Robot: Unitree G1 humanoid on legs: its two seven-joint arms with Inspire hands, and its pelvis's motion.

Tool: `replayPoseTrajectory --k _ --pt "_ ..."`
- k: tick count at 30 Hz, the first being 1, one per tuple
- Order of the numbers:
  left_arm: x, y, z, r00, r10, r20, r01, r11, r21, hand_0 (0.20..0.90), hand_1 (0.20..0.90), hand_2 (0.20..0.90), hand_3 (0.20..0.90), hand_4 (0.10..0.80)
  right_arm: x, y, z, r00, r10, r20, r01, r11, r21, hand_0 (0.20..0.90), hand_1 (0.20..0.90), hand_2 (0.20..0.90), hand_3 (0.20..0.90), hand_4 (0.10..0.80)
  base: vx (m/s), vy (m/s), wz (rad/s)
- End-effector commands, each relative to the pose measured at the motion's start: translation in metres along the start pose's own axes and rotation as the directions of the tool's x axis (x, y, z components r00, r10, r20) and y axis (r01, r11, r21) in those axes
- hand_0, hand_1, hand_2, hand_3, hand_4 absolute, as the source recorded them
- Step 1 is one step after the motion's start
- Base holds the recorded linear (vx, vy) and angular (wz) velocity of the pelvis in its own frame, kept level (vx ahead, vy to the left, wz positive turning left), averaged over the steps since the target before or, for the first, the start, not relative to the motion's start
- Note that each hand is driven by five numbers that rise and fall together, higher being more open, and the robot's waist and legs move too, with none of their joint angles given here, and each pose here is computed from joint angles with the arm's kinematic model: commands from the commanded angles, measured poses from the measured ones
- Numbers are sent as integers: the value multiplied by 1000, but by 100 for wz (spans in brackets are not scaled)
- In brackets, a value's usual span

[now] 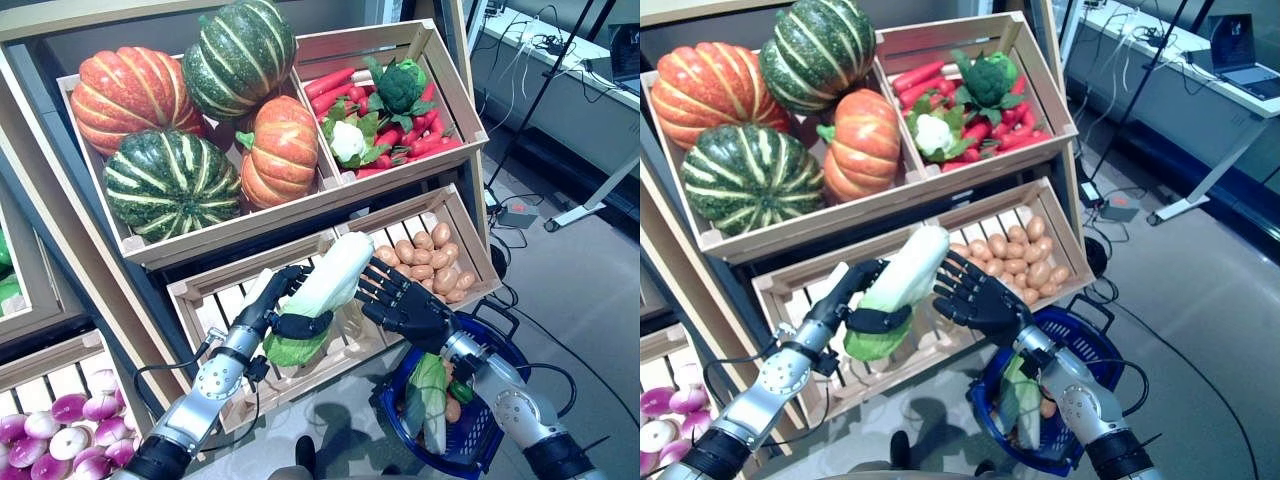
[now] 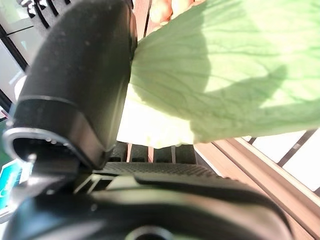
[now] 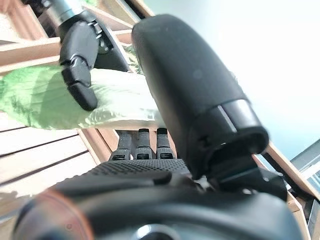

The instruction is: Put vegetables into the basket

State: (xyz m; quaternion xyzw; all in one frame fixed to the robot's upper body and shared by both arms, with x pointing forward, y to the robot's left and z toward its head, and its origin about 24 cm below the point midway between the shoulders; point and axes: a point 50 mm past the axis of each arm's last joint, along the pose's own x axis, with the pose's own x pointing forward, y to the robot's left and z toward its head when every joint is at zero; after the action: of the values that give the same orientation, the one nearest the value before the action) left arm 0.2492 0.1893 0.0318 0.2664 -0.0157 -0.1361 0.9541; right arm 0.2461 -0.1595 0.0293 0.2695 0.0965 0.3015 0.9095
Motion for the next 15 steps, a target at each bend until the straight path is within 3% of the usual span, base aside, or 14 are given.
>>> replayPoseTrajectory --k 1,7,15 --pt "34 -9 72 930 -126 344 116 992 51 300 300 300 300 400 44 51 49 941 261 216 -234 962 -142 900 900 900 900 800 0 0 0" --pt "35 -13 72 934 -125 336 111 992 63 300 300 300 300 400 46 49 50 954 201 221 -165 971 -171 900 900 900 900 800 0 0 0" --pt "35 -11 68 951 -59 304 43 997 58 300 300 300 300 400 44 34 42 961 -46 274 65 996 -64 900 900 900 900 800 -2 2 -1"
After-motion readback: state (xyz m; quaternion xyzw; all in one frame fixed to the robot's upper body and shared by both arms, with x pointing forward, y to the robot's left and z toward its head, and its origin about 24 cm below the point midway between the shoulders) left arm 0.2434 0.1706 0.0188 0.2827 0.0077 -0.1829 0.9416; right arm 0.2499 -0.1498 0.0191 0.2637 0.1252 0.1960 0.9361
